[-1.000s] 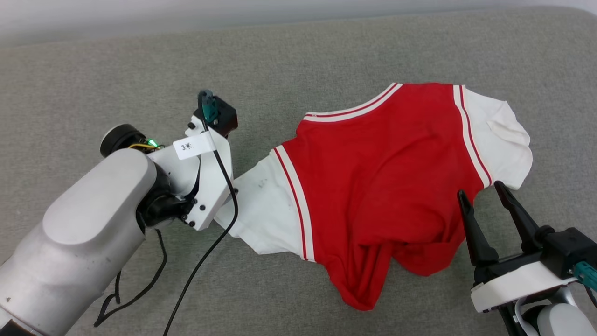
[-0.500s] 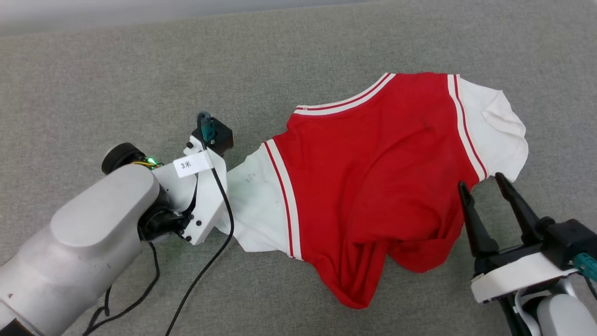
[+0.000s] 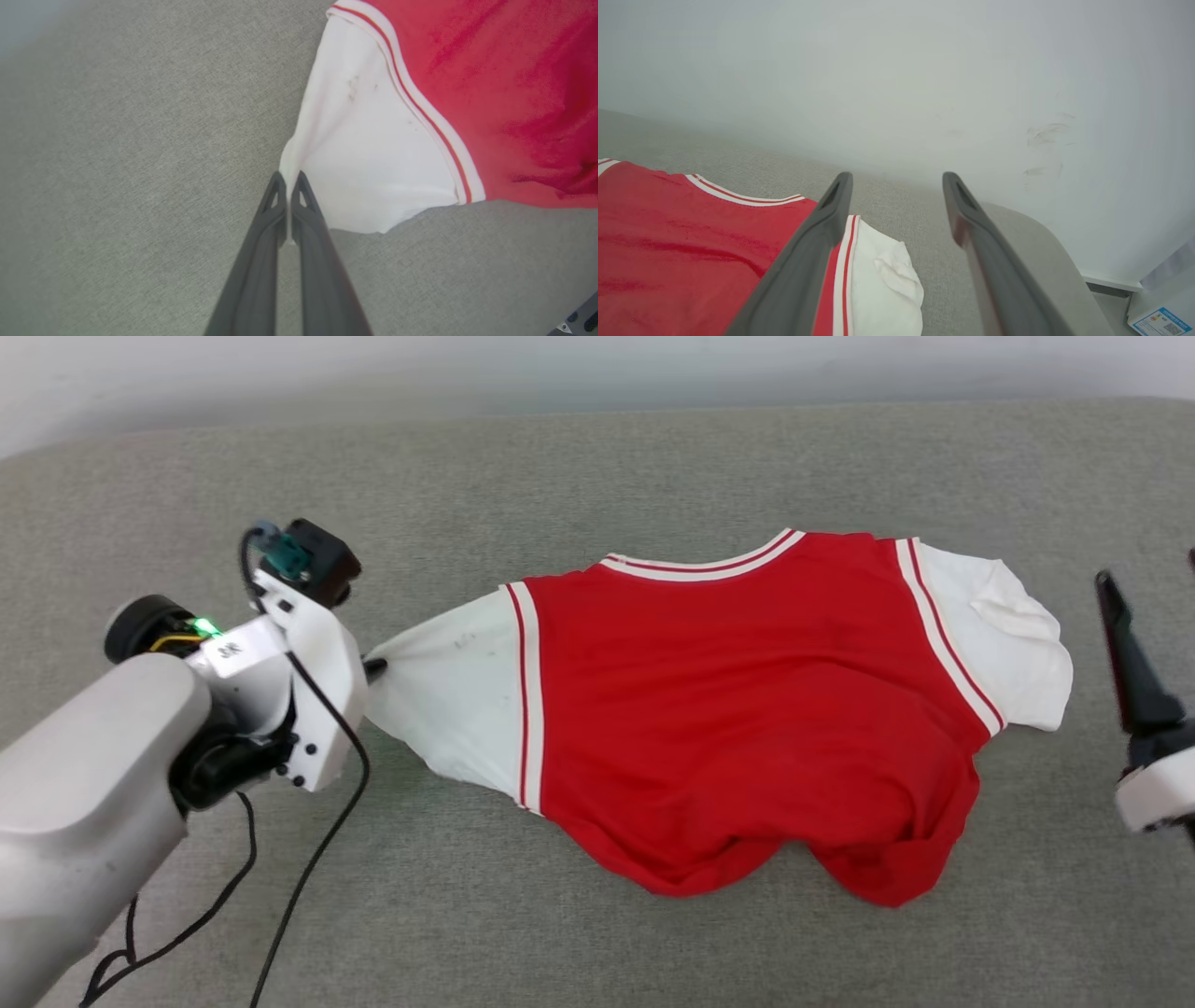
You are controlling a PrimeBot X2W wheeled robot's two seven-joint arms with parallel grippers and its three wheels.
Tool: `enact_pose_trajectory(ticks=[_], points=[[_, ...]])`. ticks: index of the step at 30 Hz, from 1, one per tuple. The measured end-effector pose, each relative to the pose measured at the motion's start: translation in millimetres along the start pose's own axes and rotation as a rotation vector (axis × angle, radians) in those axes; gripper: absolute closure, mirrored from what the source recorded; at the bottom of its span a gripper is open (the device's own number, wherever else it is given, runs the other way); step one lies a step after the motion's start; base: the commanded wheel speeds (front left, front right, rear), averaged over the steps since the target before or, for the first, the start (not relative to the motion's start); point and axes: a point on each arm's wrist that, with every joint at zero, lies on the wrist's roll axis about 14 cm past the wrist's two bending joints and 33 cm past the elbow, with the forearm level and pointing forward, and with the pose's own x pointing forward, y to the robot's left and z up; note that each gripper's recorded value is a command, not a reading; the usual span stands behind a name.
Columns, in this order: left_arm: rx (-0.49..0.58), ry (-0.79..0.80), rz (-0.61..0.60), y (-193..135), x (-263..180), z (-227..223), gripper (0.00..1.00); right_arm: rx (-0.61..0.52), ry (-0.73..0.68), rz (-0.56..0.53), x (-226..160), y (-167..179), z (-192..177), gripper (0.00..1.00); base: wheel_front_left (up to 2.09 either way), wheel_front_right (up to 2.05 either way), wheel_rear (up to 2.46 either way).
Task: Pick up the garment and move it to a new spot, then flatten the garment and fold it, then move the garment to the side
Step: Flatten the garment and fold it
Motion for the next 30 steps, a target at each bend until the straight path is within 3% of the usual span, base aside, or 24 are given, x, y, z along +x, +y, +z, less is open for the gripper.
enact_pose_trajectory(ticks=[8, 20, 30], points=[[-0.053, -0.051, 0.085, 27.0, -23.2, -6.5, 1.00, -0.112, 0.154, 0.110, 45.9, -6.6, 9.9, 0.00, 0.00, 0.00, 0.00], [-0.058, -0.084, 0.080, 28.8, -9.9, -5.7, 1.00, -0.139, 0.892, 0.297, 60.1, 7.1, -74.6, 0.00, 0.00, 0.00, 0.00], [-0.052, -0.097, 0.072, 36.6, 14.0, -4.4, 1.00, -0.138, 1.118, 0.317, 89.2, 24.3, -133.9, 0.00, 0.00, 0.00, 0.00]])
